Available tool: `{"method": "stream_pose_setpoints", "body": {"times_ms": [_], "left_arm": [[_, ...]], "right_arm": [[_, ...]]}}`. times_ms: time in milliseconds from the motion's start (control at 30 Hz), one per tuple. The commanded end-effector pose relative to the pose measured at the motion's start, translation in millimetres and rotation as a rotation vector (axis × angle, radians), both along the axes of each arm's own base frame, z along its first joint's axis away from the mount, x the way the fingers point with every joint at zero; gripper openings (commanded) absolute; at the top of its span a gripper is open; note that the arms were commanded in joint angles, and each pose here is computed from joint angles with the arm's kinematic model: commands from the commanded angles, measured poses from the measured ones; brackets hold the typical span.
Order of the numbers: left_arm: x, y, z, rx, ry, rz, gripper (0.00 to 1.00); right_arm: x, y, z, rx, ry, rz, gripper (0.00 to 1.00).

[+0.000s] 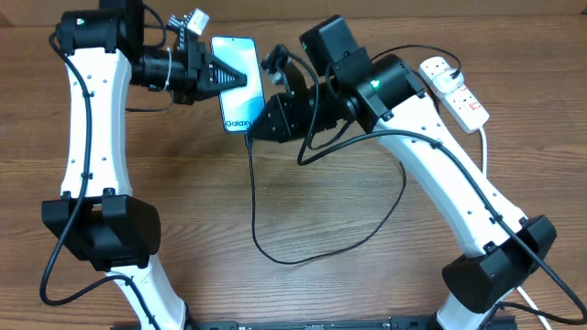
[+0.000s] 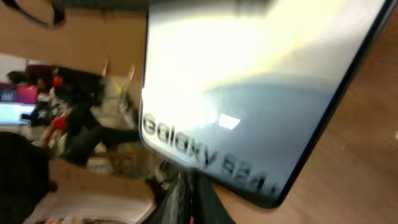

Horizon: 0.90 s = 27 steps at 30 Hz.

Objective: Plug charger to phone and switch on socket
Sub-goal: 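Open the right gripper and withdraw it from the plugged phone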

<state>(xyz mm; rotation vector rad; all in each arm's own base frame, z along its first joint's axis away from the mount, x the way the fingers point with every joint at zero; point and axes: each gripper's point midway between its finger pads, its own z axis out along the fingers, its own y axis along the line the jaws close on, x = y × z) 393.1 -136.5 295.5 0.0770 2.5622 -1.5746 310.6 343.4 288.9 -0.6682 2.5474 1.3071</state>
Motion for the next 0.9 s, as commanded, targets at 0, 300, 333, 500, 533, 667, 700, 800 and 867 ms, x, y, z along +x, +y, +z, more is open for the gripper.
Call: {"method": "stream_pose_setpoints", "body": {"times_ms": [0,300,333,500,533,667,700,800,867], "left_arm": [[-9,-20,10,-0.065,-0.009,-0.058,0.04],[4,-13,6,-0.035,-0.011,-0.012,0.04],[7,-9,4,-0.021,-0.012,0.003,0.04],[13,-1,1,0.004,-0.02,0.027,0.04],[13,1,-3,0.031,-0.02,0.032,0.04],[13,6,-28,0.15,0.014,0.035,0.04],[13,3,-32,0.151,0.019,0.023,0.04],[14,-3,-52,0.195,0.056,0.0,0.04],[16,-6,-71,0.251,0.08,-0.019,0.04]], "right_arm": [[10,-4,12,0.005,-0.047,-0.042,0.04],[9,-10,9,-0.01,-0.011,-0.061,0.24],[10,-12,8,-0.014,0.002,-0.07,0.26],[17,-30,5,-0.022,0.047,-0.106,0.45],[21,-36,4,-0.027,0.056,-0.123,0.49],[43,-78,-7,-0.086,0.101,-0.242,0.67],[47,-91,-12,-0.116,0.11,-0.277,0.7],[59,-130,-27,-0.212,0.141,-0.387,0.73],[62,-153,-33,-0.26,0.157,-0.432,0.73]]}}
